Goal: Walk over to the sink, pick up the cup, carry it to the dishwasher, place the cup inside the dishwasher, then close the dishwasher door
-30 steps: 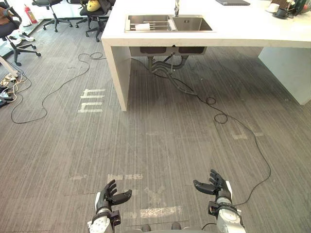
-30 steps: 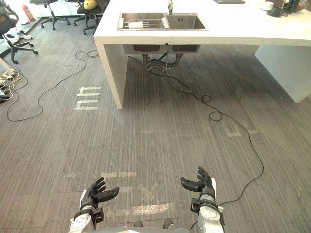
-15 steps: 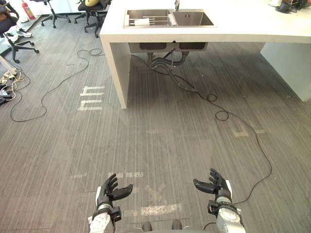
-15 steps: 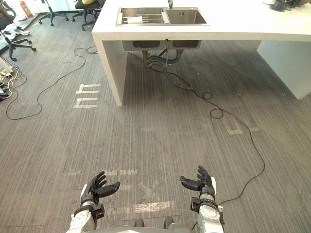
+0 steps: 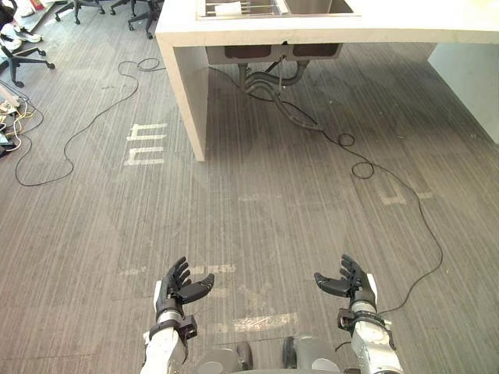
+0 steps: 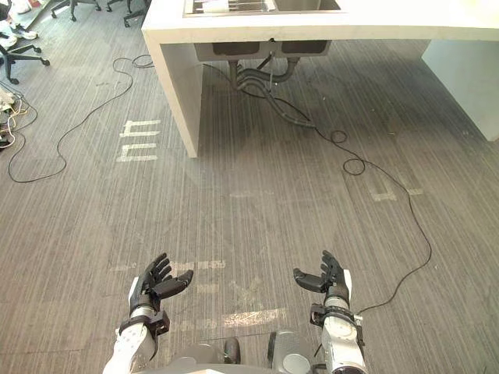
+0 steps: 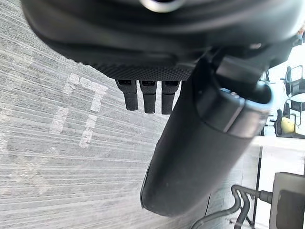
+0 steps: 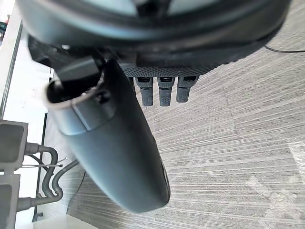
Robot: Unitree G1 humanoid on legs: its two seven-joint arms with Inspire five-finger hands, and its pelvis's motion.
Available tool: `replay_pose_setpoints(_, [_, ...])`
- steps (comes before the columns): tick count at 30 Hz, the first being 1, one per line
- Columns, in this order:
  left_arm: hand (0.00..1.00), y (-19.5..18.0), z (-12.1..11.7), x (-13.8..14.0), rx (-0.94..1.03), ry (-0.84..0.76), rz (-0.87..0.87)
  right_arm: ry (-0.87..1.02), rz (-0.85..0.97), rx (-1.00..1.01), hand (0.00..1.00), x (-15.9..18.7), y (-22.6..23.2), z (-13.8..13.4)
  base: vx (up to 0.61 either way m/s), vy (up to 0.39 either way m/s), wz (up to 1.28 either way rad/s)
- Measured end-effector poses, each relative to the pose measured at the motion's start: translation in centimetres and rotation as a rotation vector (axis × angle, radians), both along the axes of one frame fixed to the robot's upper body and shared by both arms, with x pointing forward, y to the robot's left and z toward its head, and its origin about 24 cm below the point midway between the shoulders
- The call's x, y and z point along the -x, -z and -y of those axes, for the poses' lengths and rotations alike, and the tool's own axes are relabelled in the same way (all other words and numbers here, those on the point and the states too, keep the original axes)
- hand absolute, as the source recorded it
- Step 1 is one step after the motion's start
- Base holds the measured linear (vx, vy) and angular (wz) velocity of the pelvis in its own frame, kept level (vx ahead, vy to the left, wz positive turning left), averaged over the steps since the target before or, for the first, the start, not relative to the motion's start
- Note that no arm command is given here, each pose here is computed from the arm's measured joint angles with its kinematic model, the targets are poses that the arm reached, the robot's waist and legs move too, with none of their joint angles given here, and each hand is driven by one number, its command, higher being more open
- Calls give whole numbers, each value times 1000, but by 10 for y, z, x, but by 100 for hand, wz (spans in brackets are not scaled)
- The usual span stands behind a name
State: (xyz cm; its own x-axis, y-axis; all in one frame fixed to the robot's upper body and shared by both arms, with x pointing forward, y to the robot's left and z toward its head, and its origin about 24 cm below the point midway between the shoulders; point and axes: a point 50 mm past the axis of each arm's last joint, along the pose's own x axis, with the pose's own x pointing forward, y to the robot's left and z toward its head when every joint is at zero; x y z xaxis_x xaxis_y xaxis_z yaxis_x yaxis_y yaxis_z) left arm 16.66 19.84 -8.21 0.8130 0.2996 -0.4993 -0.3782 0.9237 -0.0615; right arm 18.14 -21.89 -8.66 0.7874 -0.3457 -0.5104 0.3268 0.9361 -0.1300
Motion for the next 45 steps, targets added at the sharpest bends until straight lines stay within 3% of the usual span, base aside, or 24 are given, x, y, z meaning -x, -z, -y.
replay_pose_setpoints(4, [90,-7,0,-15,6,-1,44,-11,23,26,90,-8,-7,7,292,-91,26])
replay_pose_setpoints(17, [90,-2,26,-12,119,-6,44,16,106,15,90,-11,-22,8,284,-136,5])
replay_pose_setpoints(23, [90,-1,24,-10,110,-4,31,45,35,14,90,-2,-9,15,322,179,-10])
replay_pose_setpoints(32, [90,-1,9,-8,46,26,14,-6,-46,-66,90,7,10,-13,376,141,-11])
replay_pose_setpoints(39, [90,-9,2,-20,21,28,49,-14,-78,-47,90,10,14,-9,453,-109,13])
replay_pose_setpoints(45, [90,-8,22,-27,91,22,63,22,-38,-11,90,0,3,8,382,-204,14])
